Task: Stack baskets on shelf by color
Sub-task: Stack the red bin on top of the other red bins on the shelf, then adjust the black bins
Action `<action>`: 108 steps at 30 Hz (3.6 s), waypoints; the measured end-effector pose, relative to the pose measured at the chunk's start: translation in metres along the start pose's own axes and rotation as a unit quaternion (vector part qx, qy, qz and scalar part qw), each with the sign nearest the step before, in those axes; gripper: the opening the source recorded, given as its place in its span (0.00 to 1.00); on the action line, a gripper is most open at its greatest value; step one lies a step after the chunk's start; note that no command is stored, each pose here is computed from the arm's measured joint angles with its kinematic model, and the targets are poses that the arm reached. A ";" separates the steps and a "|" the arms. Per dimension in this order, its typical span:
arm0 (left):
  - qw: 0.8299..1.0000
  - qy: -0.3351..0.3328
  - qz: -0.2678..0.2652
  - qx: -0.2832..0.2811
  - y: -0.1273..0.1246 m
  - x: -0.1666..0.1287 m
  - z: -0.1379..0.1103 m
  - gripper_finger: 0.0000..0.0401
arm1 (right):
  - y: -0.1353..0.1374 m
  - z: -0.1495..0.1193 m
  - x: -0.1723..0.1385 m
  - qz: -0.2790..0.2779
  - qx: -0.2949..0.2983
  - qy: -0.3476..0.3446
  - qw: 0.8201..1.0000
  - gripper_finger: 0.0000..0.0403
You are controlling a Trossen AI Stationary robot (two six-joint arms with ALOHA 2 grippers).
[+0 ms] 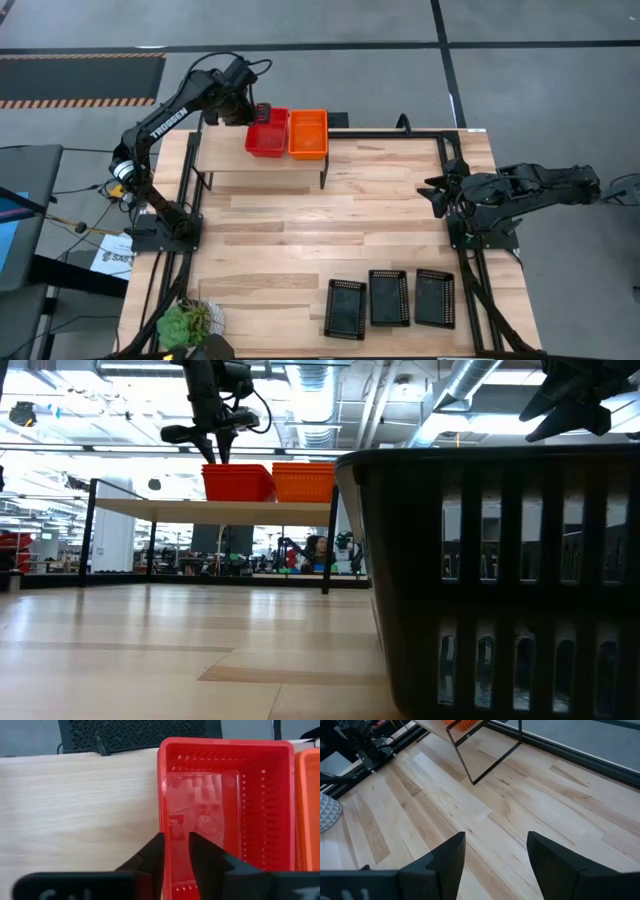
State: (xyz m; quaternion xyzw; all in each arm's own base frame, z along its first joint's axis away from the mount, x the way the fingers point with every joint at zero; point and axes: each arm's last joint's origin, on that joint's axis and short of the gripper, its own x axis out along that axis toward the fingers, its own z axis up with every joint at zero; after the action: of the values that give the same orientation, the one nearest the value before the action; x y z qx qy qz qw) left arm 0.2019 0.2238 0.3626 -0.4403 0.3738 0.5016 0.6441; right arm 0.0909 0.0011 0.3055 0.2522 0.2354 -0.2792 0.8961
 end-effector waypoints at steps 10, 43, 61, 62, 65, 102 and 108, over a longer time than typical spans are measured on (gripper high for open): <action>0.999 -0.006 -0.011 0.031 -0.002 0.000 0.002 0.39 | 0.000 0.000 0.000 0.000 0.000 0.000 1.000 0.58; 0.893 0.075 -0.345 0.279 -0.122 -0.112 -0.131 0.37 | 0.021 -0.030 0.021 0.021 0.019 0.280 0.960 0.56; 0.887 -0.004 -0.368 0.277 -0.145 -0.137 -0.183 0.37 | 0.105 -0.148 0.002 0.028 -0.100 0.459 0.882 0.37; 0.886 -0.005 -0.370 0.280 -0.145 -0.138 -0.185 0.37 | 0.106 -0.155 0.005 0.011 -0.104 0.455 0.884 0.36; 0.881 -0.009 -0.376 0.286 -0.146 -0.140 -0.188 0.37 | 0.110 -0.173 0.016 -0.038 -0.117 0.450 0.885 0.30; 0.800 -0.027 -0.499 0.332 -0.043 -0.235 -0.207 0.37 | 0.258 -0.138 0.224 0.246 -0.362 0.379 0.816 0.17; 0.811 -0.026 -0.488 0.321 -0.037 -0.235 -0.205 0.37 | 0.275 -0.110 0.253 0.299 -0.426 0.322 0.791 0.17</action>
State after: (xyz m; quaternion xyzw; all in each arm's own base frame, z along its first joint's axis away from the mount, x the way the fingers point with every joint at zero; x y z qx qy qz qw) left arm 0.1785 -0.0478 0.5185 -0.3195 0.2321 -0.0162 0.9186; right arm 0.4162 0.1660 0.1672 -0.0225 0.5179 0.2290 0.8239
